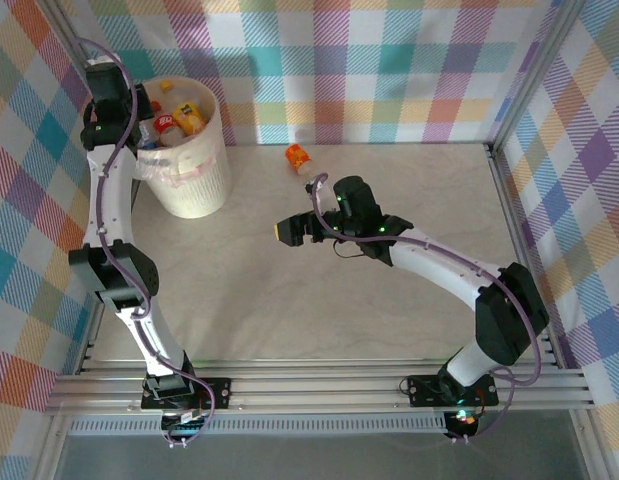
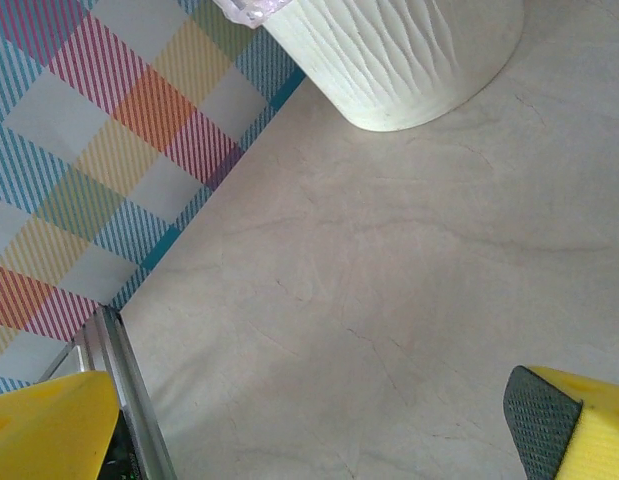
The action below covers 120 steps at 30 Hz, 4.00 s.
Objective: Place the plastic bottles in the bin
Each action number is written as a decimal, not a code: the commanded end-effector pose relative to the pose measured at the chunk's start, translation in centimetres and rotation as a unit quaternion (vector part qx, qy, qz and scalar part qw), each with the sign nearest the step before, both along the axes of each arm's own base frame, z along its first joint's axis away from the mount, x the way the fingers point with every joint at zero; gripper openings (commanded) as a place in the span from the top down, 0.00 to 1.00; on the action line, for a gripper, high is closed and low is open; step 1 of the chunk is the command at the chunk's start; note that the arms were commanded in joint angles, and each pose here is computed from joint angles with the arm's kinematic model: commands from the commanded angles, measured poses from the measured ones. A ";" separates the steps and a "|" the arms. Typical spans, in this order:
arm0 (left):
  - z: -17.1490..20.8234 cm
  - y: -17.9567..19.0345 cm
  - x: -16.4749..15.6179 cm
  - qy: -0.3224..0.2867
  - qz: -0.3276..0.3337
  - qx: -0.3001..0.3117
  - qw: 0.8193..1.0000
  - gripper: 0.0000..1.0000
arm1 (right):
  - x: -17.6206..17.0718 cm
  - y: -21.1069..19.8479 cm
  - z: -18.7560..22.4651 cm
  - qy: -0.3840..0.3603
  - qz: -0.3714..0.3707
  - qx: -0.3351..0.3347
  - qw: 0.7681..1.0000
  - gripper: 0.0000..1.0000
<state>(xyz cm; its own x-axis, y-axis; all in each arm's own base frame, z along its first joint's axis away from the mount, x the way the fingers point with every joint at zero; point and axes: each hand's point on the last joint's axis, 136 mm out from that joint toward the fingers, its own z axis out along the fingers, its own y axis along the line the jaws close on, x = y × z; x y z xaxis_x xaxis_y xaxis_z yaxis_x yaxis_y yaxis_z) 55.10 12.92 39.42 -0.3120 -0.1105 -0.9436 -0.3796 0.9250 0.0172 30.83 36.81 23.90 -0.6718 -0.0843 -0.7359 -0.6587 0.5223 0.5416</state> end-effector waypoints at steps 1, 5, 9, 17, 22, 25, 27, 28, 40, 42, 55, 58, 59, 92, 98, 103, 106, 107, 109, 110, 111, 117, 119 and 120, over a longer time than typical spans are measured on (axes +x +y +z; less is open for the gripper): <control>-0.8 1.4 0.0 0.033 0.000 0.027 0.999 0.49 | -0.2 0.1 -0.1 -0.008 0.007 -0.008 1.000 0.00; -1.9 2.7 0.5 0.064 0.023 0.026 0.997 0.41 | -0.1 0.2 -0.3 -0.005 0.008 -0.013 1.000 0.00; -1.6 3.6 0.4 0.068 0.060 0.008 0.996 0.21 | 0.0 0.1 -0.4 -0.004 0.004 -0.017 1.000 0.00; 2.3 1.6 -0.9 0.011 0.033 -0.052 0.998 0.10 | 0.2 0.0 -0.8 0.002 -0.004 -0.020 1.000 0.00; 3.2 0.3 -1.7 -0.002 0.012 -0.087 0.996 0.07 | 0.6 -0.1 -1.0 0.000 -0.014 -0.024 1.000 0.00; 3.5 -0.9 -2.1 -0.006 -0.011 -0.115 0.993 0.06 | 1.0 -0.3 -1.1 -0.004 -0.025 -0.029 0.999 0.00; 3.7 -2.0 -2.2 -0.011 -0.035 -0.135 0.990 0.04 | 1.3 -0.4 -1.3 -0.008 -0.031 -0.034 0.999 0.00; 3.8 -2.4 -2.3 -0.015 -0.043 -0.144 0.989 0.03 | 1.4 -0.4 -1.4 -0.012 -0.031 -0.039 0.999 0.00; 5.7 -9.6 -5.3 -0.070 -0.187 -0.292 0.935 0.00 | 7.7 -2.4 -4.5 -0.072 -0.075 -0.165 0.981 0.00; 6.1 -11.1 -6.2 -0.079 -0.212 -0.319 0.920 0.00 | 9.3 -2.8 -5.4 -0.059 -0.087 -0.173 0.979 0.00; 5.6 -22.4 -14.4 -0.094 -0.358 -0.378 0.849 0.00 | 21.4 -5.8 -12.4 0.031 -0.180 -0.183 0.966 0.00; 3.2 -23.4 -16.3 -0.069 -0.360 -0.388 0.845 0.00 | 23.3 -5.7 -13.4 0.029 -0.176 -0.194 0.965 0.00; 2.3 -23.5 -16.8 -0.059 -0.357 -0.392 0.846 0.00 | 23.9 -5.5 -13.6 0.027 -0.173 -0.197 0.965 0.00; -10.7 -20.9 -22.5 0.059 -0.251 -0.355 0.899 0.00 | 29.5 -4.1 -18.3 0.041 -0.211 -0.222 0.951 0.56; -11.0 -20.8 -22.6 0.061 -0.251 -0.355 0.899 0.00 | 29.0 -3.8 -18.3 0.033 -0.203 -0.236 0.950 0.63; -11.7 -20.8 -22.9 0.070 -0.247 -0.356 0.899 0.00 | 27.8 -2.8 -17.5 0.046 -0.179 -0.216 0.959 0.71; -12.4 -20.9 -22.9 0.076 -0.243 -0.367 0.895 0.00 | 26.6 -2.3 -15.9 0.047 -0.167 -0.195 0.965 0.73; -12.6 -21.1 -22.9 0.078 -0.243 -0.377 0.891 0.00 | 26.1 -2.3 -15.1 0.042 -0.164 -0.191 0.967 0.74; -13.0 -21.5 -22.8 0.078 -0.245 -0.397 0.881 0.00 | 25.0 -2.3 -14.2 0.038 -0.158 -0.181 0.970 0.76; -13.3 -21.8 -22.8 0.077 -0.245 -0.410 0.875 0.00 | 24.3 -2.3 -13.7 0.038 -0.154 -0.174 0.972 0.76; -13.5 -22.0 -22.7 0.076 -0.247 -0.423 0.869 0.00 | 23.5 -2.5 -13.4 0.038 -0.150 -0.170 0.973 0.76; -15.5 -22.9 -22.6 0.075 -0.239 -0.473 0.845 0.00 | 18.4 -3.6 -13.1 0.040 -0.139 -0.155 0.977 0.80; -16.4 -23.4 -22.6 0.079 -0.237 -0.489 0.836 0.00 | 16.5 -4.0 -12.8 0.044 -0.138 -0.150 0.978 0.80; -17.0 -23.7 -22.5 0.082 -0.234 -0.500 0.830 0.00 | 15.5 -4.1 -12.5 0.042 -0.134 -0.144 0.979 0.81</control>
<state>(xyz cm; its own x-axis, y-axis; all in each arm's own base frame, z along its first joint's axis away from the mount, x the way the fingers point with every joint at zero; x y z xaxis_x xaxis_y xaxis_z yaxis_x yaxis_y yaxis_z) 32.14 -9.52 22.12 -0.6569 -0.6133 -0.4385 -0.0651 0.6256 -0.7774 47.14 31.61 7.86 -0.8077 -0.1397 -0.5728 -0.3900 0.8551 0.3415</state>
